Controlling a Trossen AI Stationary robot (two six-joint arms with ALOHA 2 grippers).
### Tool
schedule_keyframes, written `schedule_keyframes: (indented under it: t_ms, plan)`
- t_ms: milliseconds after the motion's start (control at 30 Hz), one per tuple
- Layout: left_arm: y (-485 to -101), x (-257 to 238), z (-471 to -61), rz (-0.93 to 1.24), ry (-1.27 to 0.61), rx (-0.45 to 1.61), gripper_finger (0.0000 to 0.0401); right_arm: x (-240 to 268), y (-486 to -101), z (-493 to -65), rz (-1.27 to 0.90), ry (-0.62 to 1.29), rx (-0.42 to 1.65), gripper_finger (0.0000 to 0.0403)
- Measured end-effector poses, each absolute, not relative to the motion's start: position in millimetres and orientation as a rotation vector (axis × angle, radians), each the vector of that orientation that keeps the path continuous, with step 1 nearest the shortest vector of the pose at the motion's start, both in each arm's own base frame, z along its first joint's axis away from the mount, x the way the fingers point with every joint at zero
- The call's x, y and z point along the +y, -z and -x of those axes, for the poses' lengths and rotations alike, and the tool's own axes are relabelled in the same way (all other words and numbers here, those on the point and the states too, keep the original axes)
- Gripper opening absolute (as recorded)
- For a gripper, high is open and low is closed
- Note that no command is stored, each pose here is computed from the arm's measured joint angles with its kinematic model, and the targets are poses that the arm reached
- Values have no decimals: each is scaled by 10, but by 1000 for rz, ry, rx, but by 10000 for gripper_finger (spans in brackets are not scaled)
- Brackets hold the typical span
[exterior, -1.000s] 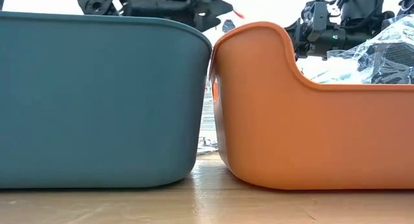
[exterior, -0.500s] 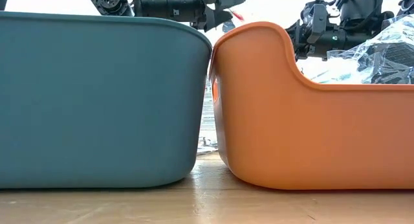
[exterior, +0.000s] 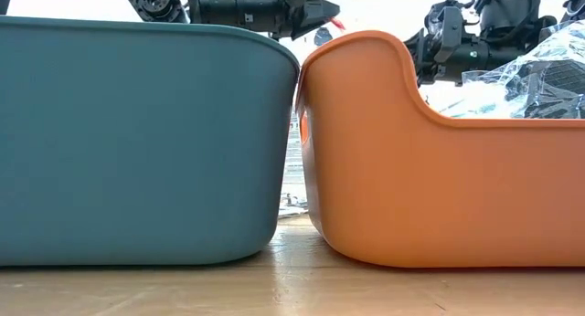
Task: Pick & Place Travel size toiletries
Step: Put the orange toothbrush into the black bin
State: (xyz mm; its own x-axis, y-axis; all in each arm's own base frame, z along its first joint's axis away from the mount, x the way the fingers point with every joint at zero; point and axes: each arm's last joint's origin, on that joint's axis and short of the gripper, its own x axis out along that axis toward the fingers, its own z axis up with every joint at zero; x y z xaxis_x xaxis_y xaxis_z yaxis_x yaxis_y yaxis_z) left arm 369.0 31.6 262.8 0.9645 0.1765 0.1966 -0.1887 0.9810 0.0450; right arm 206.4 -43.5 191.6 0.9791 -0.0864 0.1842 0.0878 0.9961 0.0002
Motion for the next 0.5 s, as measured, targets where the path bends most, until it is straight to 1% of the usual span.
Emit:
schedule_keyframes:
  t_ms: [33,67,133,167,233,367,500]
  plan:
    - [-2628,314,-3690,-65,-180,-193,23,-437,-1913,-2065,15,90,-182,33]
    - [-2627,312,-3690,-66,-180,-192,14,-438,-1911,-2067,18,90,-178,33]
    - [-2627,308,-3691,-65,-179,-192,13,-437,-1911,-2067,18,90,-178,37]
    - [-2627,309,-3691,-66,-182,-192,16,-438,-1909,-2067,17,90,-175,46]
    - [-2624,315,-3690,-77,-201,-187,18,-442,-1898,-2068,3,98,-165,73]
    - [-2672,299,-3665,-120,-234,-188,7,-445,-1888,-2069,-33,101,-156,137]
    - [-2750,309,-3612,-131,-295,-176,16,-445,-1872,-2072,-64,98,-141,196]
